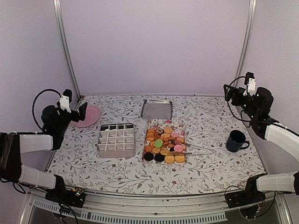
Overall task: Pack the cookies
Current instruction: Pick up the clamp from the plate.
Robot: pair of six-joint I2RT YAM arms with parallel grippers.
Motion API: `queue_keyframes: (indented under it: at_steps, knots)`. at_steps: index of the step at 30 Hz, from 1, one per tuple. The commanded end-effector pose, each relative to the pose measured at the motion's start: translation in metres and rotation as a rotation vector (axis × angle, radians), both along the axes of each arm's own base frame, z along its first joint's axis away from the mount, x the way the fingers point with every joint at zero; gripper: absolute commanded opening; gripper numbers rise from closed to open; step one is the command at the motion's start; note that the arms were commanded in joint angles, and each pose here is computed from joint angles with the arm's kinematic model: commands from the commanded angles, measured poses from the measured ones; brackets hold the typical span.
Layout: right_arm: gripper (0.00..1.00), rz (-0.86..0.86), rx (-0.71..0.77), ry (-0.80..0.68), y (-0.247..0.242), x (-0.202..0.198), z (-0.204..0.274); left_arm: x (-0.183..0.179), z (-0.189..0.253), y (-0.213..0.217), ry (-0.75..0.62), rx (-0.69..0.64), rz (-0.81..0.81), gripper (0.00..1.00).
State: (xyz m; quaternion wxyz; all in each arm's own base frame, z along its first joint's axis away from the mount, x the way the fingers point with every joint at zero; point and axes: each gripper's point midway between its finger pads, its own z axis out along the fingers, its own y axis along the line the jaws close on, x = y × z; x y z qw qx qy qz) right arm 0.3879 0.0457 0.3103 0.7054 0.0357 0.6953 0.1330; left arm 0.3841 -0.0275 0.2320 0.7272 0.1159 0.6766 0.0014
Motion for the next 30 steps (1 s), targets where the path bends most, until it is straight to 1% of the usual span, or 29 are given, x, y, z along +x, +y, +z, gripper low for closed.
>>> queue_keyframes:
  at_steps: [1,3,5,7,10,12,14,17,21,22,23,24,25,30]
  knots:
    - [0.99,0.385,-0.158,0.21,0.11,-0.015,-0.042,0.004,-0.043,-0.01,0.313,0.071,-0.042,0.99]
    - [1.0,0.514,-0.255,0.275,0.148,-0.026,-0.063,0.007,-0.042,-0.013,0.387,0.109,-0.052,0.99]
    - [0.97,0.645,-0.319,0.338,0.179,-0.041,-0.083,0.007,-0.049,-0.013,0.476,0.132,-0.059,0.99]
    - [0.95,0.728,-0.363,0.402,0.201,-0.056,-0.103,0.006,-0.054,-0.015,0.551,0.152,-0.072,0.99]
    - [0.95,0.8,-0.432,0.467,0.22,-0.078,-0.13,0.001,-0.058,-0.016,0.652,0.145,-0.087,1.0]
    - [0.93,0.827,-0.456,0.511,0.223,-0.086,-0.147,-0.005,-0.062,-0.02,0.707,0.137,-0.111,0.99]
    - [0.9,0.843,-0.47,0.572,0.222,-0.092,-0.164,-0.01,-0.062,-0.025,0.73,0.139,-0.145,0.99]
    - [0.79,0.856,-0.499,0.656,0.219,-0.097,-0.189,-0.015,-0.057,-0.032,0.729,0.151,-0.198,0.99]
    - [0.72,0.849,-0.546,0.752,0.211,-0.102,-0.219,-0.021,-0.051,-0.044,0.71,0.178,-0.269,0.99]
    - [0.69,0.843,-0.565,0.772,0.209,-0.102,-0.226,-0.022,-0.052,-0.047,0.711,0.188,-0.283,0.99]
    - [0.64,0.831,-0.586,0.797,0.205,-0.102,-0.233,-0.024,-0.054,-0.051,0.719,0.203,-0.298,0.99]
    - [0.61,0.824,-0.6,0.81,0.203,-0.101,-0.237,-0.024,-0.056,-0.053,0.725,0.217,-0.307,0.99]
    - [0.56,0.822,-0.615,0.826,0.202,-0.101,-0.242,-0.025,-0.059,-0.056,0.735,0.23,-0.316,0.99]
    - [0.54,0.804,-0.633,0.848,0.2,-0.098,-0.249,-0.029,-0.074,-0.074,0.78,0.285,-0.368,0.99]
